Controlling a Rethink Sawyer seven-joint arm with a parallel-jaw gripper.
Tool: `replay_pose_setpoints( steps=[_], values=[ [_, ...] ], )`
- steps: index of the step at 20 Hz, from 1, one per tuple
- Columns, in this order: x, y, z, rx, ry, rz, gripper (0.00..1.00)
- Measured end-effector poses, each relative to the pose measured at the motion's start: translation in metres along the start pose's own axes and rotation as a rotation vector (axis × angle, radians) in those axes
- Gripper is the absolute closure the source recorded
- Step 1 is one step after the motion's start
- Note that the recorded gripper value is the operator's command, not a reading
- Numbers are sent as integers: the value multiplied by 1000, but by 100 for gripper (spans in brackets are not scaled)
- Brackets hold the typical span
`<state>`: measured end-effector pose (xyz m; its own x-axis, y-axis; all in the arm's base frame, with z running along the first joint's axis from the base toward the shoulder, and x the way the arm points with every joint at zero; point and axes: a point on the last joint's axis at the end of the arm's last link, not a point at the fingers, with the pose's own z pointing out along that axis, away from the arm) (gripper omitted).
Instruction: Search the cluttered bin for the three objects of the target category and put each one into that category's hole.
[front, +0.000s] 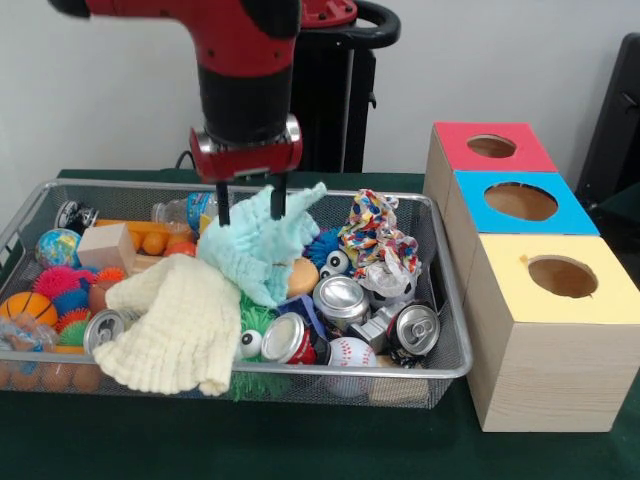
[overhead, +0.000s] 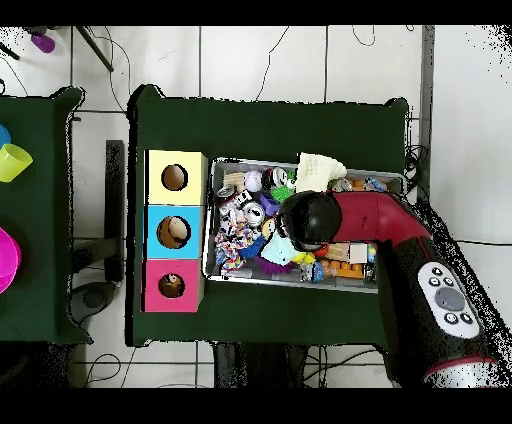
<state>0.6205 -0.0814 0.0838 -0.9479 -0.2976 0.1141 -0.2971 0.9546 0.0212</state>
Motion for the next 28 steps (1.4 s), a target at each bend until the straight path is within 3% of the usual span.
replay_pose_setpoints(
  steps=[7,10,13,22,28],
  values=[
    [1,-1,-79,50,0,42,0],
    [0,-5,-87,56,-10,51,0],
    [-1,-15,-85,54,-14,66,0],
    [9,-45,-43,-6,20,121,0],
    [-15,-48,-8,-40,21,122,0]
  ],
)
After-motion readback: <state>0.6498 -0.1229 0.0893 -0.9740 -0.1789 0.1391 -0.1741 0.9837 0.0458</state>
